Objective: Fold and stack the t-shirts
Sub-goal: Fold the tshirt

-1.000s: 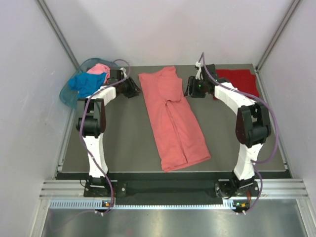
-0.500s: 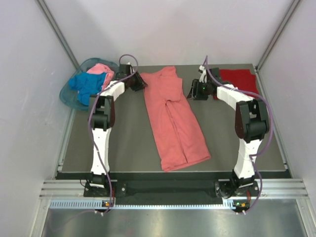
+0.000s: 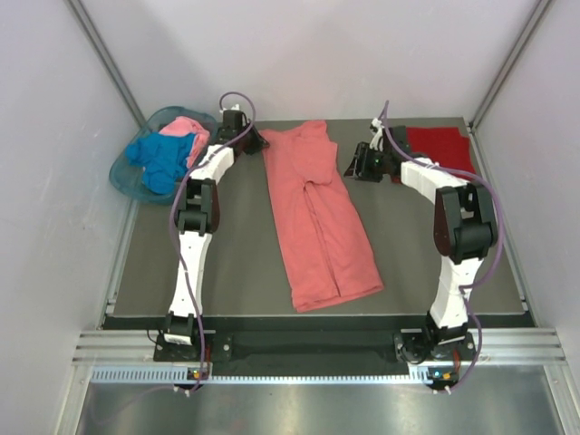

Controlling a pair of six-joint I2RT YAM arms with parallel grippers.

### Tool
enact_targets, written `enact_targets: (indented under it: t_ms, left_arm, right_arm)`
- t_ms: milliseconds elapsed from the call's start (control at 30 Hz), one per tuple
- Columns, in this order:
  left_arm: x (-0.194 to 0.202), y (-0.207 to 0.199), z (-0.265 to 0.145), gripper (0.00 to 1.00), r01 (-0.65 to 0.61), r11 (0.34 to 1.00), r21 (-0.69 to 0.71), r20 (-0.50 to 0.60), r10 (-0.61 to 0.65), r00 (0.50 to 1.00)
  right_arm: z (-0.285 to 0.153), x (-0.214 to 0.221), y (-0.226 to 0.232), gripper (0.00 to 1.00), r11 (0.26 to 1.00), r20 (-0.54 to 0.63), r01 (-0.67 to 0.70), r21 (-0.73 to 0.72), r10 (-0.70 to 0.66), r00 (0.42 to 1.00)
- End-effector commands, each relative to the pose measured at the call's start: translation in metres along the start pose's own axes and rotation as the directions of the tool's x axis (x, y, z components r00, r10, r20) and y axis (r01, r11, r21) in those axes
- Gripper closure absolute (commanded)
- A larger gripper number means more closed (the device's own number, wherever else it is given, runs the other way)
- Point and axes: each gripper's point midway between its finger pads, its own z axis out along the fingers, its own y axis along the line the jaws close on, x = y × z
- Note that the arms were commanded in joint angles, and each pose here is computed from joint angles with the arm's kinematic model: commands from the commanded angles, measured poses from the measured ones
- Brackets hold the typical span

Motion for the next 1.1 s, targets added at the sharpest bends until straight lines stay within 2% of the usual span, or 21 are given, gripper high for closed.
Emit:
enact_targets:
  t_ms: [0, 100, 167, 200, 233, 267, 300, 333, 367, 400, 433, 500, 533, 567, 667, 733, 833, 900, 1000, 1033, 1067]
  left_arm:
    - [-0.015, 0.023, 0.015, 1.0, 0.012, 0.999, -0.039, 0.06, -0.01, 0.998]
    - [-0.023, 0.014, 0.012, 1.0, 0.011, 1.0, 0.004, 0.062, -0.011, 0.998]
    - [-0.014, 0.013, 0.005, 1.0, 0.005, 1.0, 0.008, 0.018, -0.005, 1.0]
    - [-0.024, -0.001, -0.009, 0.98, -0.009, 1.0, 0.026, 0.027, 0.008, 1.0]
    - [-0.025, -0.005, -0.017, 0.87, -0.029, 0.999, 0.028, 0.026, 0.028, 0.999]
    - [-0.01, 0.007, -0.022, 0.82, -0.026, 1.0, -0.008, -0.012, 0.026, 1.0]
    - [-0.026, -0.012, -0.044, 0.79, -0.051, 0.999, 0.003, 0.018, 0.051, 0.999]
    - [-0.027, -0.013, -0.055, 0.75, -0.079, 0.997, -0.004, 0.018, 0.079, 0.997]
    - [-0.011, -0.002, -0.062, 0.69, -0.078, 0.996, -0.035, -0.018, 0.077, 0.997]
    - [-0.027, -0.019, -0.086, 0.67, -0.102, 0.994, -0.032, 0.023, 0.102, 0.994]
    - [-0.026, -0.018, -0.096, 0.67, -0.126, 0.991, -0.044, 0.024, 0.127, 0.992]
    - [-0.02, -0.019, -0.125, 0.66, -0.143, 0.987, -0.073, 0.019, 0.145, 0.989]
    - [-0.015, -0.021, -0.134, 0.66, -0.144, 0.987, -0.073, 0.008, 0.145, 0.989]
    - [-0.006, -0.025, -0.151, 0.66, -0.151, 0.986, -0.068, -0.004, 0.151, 0.989]
    - [0.035, -0.029, -0.178, 0.66, -0.191, 0.978, -0.084, -0.08, 0.185, 0.98]
    - [0.084, -0.028, -0.188, 0.66, -0.217, 0.973, -0.072, -0.17, 0.203, 0.964]
    - [0.125, -0.058, -0.212, 0.67, -0.23, 0.973, 0.024, -0.224, 0.23, 0.947]
    - [0.179, -0.066, -0.233, 0.68, -0.263, 0.962, 0.077, -0.309, 0.274, 0.911]
    - [0.218, -0.09, -0.262, 0.67, -0.282, 0.944, 0.17, -0.349, 0.325, 0.879]
    - [0.239, -0.081, -0.271, 0.67, -0.273, 0.947, 0.17, -0.391, 0.319, 0.863]
    - [0.248, -0.094, -0.284, 0.67, -0.273, 0.936, 0.224, -0.383, 0.342, 0.858]
  right_arm:
    - [-0.022, -0.04, 0.016, 0.52, 0.999, 0.127, 0.024, -0.025, -0.021, 0.992]
    - [-0.023, -0.032, 0.011, 0.53, 1.0, 0.089, 0.01, 0.004, -0.01, 0.996]
    - [-0.028, -0.017, 0.003, 0.52, 0.999, 0.042, 0.002, 0.042, -0.004, 0.999]
    - [-0.037, -0.015, 0.004, 0.52, 0.999, 0.036, 0.004, 0.054, -0.006, 0.999]
    - [-0.041, -0.003, -0.001, 0.51, 0.997, 0.007, 0.004, 0.074, -0.005, 1.0]
    - [-0.047, 0.011, -0.005, 0.5, 0.995, -0.037, -0.001, 0.104, 0.005, 0.999]
    - [-0.061, 0.013, -0.003, 0.5, 0.993, -0.037, 0.005, 0.119, 0.0, 0.999]
    - [-0.067, 0.033, -0.012, 0.5, 0.989, -0.075, 0.003, 0.149, 0.008, 0.997]
    - [-0.077, 0.046, -0.016, 0.51, 0.983, -0.102, -0.001, 0.182, 0.02, 0.995]
    - [-0.093, 0.048, -0.012, 0.53, 0.983, -0.086, 0.002, 0.185, 0.015, 0.996]
    - [-0.1, 0.072, -0.018, 0.6, 0.979, -0.132, -0.008, 0.204, 0.036, 0.991]
    - [-0.121, 0.089, -0.007, 0.71, 0.985, -0.147, -0.016, 0.171, 0.042, 0.988]
    - [-0.125, 0.115, -0.012, 0.77, 0.984, -0.19, -0.034, 0.177, 0.068, 0.979]
    - [-0.131, 0.124, -0.013, 0.86, 0.983, -0.194, -0.041, 0.181, 0.077, 0.978]
    - [-0.145, 0.166, -0.018, 0.92, 0.978, -0.255, -0.045, 0.204, 0.097, 0.962]
    - [-0.149, 0.189, -0.018, 0.95, 0.978, -0.284, -0.059, 0.198, 0.115, 0.952]
    - [-0.154, 0.212, -0.015, 0.95, 0.979, -0.314, -0.069, 0.192, 0.128, 0.941]
    - [-0.158, 0.228, -0.022, 0.96, 0.972, -0.346, -0.053, 0.23, 0.132, 0.929]
    - [-0.158, 0.239, -0.03, 0.97, 0.965, -0.365, -0.038, 0.259, 0.135, 0.921]
    - [-0.158, 0.247, -0.032, 0.97, 0.964, -0.381, -0.043, 0.261, 0.144, 0.913]
    - [-0.155, 0.25, -0.031, 0.97, 0.967, -0.386, -0.041, 0.252, 0.139, 0.912]
